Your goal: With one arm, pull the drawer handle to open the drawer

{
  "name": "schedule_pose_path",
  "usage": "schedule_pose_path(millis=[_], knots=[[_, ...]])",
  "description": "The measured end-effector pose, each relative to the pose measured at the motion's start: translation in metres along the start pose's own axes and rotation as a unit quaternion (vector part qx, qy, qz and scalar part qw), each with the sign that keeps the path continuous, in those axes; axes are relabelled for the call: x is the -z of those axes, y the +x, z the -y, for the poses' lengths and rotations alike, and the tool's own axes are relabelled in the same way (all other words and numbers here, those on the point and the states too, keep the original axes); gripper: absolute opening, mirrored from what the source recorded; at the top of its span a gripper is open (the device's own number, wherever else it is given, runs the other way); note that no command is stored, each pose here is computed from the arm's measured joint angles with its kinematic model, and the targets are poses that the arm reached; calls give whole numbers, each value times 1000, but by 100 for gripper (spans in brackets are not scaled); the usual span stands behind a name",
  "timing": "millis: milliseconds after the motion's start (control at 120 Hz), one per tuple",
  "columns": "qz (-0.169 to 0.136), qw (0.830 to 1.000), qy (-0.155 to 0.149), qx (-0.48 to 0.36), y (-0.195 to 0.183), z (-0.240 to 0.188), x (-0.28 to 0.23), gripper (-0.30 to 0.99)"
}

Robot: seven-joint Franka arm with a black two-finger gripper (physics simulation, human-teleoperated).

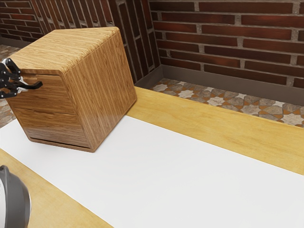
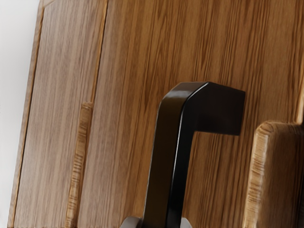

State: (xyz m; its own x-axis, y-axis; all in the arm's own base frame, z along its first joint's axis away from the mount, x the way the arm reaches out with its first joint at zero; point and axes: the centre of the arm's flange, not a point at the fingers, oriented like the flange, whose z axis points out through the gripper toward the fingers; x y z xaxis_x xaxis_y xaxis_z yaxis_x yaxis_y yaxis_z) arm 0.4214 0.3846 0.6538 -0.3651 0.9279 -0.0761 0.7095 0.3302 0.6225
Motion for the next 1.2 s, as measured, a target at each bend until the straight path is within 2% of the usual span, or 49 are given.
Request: schedule_pose_path(millis=[217, 408, 900, 1200], knots=[[4, 1000, 1, 10, 1, 3, -2, 14], [4, 1000, -2, 16, -3, 8, 4, 21], [-1, 999, -4, 39, 5, 24, 13, 25], [3, 999, -5, 45, 5, 28, 14, 21]])
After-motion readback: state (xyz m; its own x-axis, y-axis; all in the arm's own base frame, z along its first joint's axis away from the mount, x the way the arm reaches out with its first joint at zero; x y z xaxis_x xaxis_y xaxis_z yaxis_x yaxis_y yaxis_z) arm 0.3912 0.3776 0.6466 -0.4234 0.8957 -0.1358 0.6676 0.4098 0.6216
